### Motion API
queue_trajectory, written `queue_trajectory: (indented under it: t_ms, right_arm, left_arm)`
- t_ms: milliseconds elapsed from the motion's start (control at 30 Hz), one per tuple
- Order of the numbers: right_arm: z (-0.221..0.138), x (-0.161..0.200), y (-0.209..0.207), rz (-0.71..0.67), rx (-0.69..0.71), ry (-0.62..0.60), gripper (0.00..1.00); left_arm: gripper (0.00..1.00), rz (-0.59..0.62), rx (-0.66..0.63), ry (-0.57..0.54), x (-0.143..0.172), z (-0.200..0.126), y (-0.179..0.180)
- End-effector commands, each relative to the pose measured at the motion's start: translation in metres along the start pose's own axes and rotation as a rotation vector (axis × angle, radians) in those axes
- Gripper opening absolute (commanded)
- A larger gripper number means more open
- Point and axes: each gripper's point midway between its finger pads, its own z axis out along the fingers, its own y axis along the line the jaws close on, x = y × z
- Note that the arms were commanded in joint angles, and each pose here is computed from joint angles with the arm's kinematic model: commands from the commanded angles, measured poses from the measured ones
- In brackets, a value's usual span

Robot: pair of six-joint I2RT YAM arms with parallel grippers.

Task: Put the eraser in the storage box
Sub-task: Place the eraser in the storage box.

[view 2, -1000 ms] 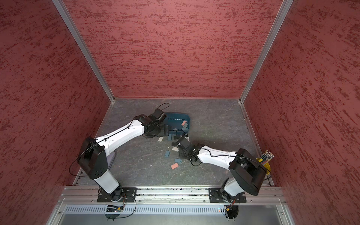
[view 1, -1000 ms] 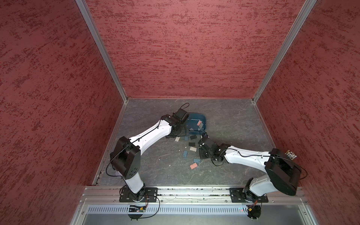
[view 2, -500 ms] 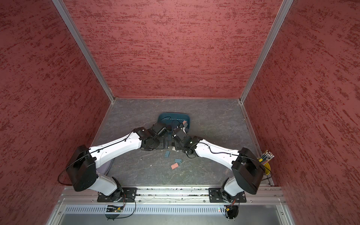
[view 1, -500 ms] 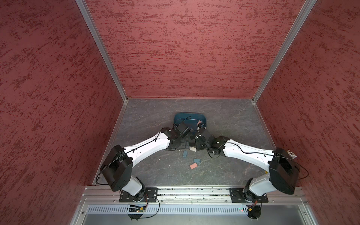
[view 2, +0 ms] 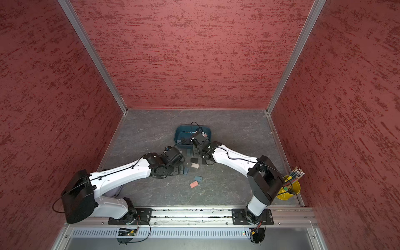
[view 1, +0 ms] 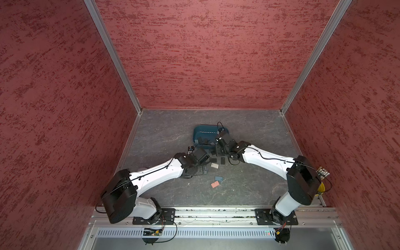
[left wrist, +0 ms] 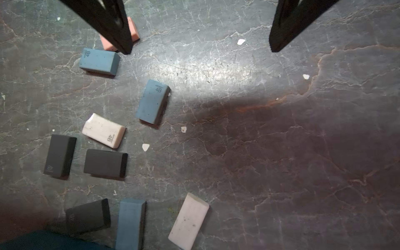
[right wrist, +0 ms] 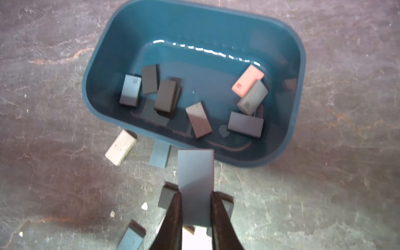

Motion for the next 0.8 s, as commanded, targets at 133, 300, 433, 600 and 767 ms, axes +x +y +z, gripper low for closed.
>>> queue_trajectory:
  t_ms: [133, 300, 433, 600, 767]
  right_arm:
    - [0.02, -0.023, 0.001, 0.002, -0.027, -0.004, 0.1]
    - [0.038, -0.029, -0.008, 0.023, -0.033, 0.021, 0.11]
    - [0.048, -0.034, -0.011, 0.029, -0.035, 0.031, 0.16]
    - [0.056, -0.034, -0.014, 0.039, -0.039, 0.046, 0.29]
    - [0.05, -0.036, -0.013, 0.045, -0.047, 0.037, 0.52]
  left_arm:
    - [1.0, -0.022, 0.002, -0.002, 0.016, 0.01, -0.001]
    - [1.0, -0.014, 0.001, 0.009, 0.022, 0.015, -0.004]
    - [1.0, 0.002, -0.003, 0.014, 0.022, 0.017, -0.009]
    - [1.0, 0.035, -0.019, 0.028, 0.022, 0.023, -0.017]
    - [0.98, 0.051, -0.027, 0.04, 0.025, 0.031, -0.021]
